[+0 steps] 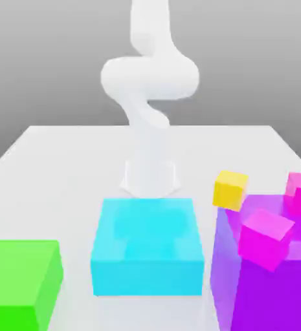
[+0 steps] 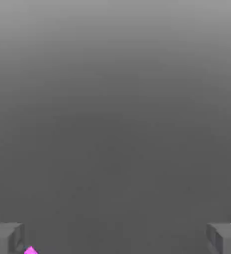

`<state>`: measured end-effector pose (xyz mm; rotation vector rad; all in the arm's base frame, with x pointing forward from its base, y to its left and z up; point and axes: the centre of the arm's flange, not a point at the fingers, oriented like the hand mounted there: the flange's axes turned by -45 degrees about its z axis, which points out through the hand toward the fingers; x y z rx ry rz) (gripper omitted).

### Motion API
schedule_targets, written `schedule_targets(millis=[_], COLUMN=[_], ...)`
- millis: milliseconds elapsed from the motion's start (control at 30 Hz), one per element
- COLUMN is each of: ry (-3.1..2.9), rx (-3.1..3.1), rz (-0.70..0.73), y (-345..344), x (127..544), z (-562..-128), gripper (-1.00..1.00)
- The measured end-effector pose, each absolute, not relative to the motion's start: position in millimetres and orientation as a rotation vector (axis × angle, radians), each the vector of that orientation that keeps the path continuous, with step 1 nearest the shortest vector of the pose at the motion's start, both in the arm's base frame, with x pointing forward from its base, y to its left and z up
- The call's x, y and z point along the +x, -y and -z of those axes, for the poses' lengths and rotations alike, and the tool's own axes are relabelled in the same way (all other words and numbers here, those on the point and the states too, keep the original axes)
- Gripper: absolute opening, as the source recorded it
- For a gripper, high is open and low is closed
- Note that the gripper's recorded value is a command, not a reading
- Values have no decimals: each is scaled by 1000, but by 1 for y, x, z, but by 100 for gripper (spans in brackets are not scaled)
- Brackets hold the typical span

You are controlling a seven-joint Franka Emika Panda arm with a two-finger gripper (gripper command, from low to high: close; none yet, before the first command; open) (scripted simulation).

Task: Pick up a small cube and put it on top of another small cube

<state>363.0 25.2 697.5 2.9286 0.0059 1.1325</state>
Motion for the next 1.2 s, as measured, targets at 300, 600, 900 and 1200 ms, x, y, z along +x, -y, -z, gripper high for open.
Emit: schedule_targets(millis=[300,600,900,1200], ry=[-99,-115,44,485], rx=[2940,2930,3007,3108], rz=[-775,-537,-214,-1], y=[-170,-311,-361,-308], x=[413,390,297,278], z=[-605,-438,-257,-175], gripper=[0,0,0,0])
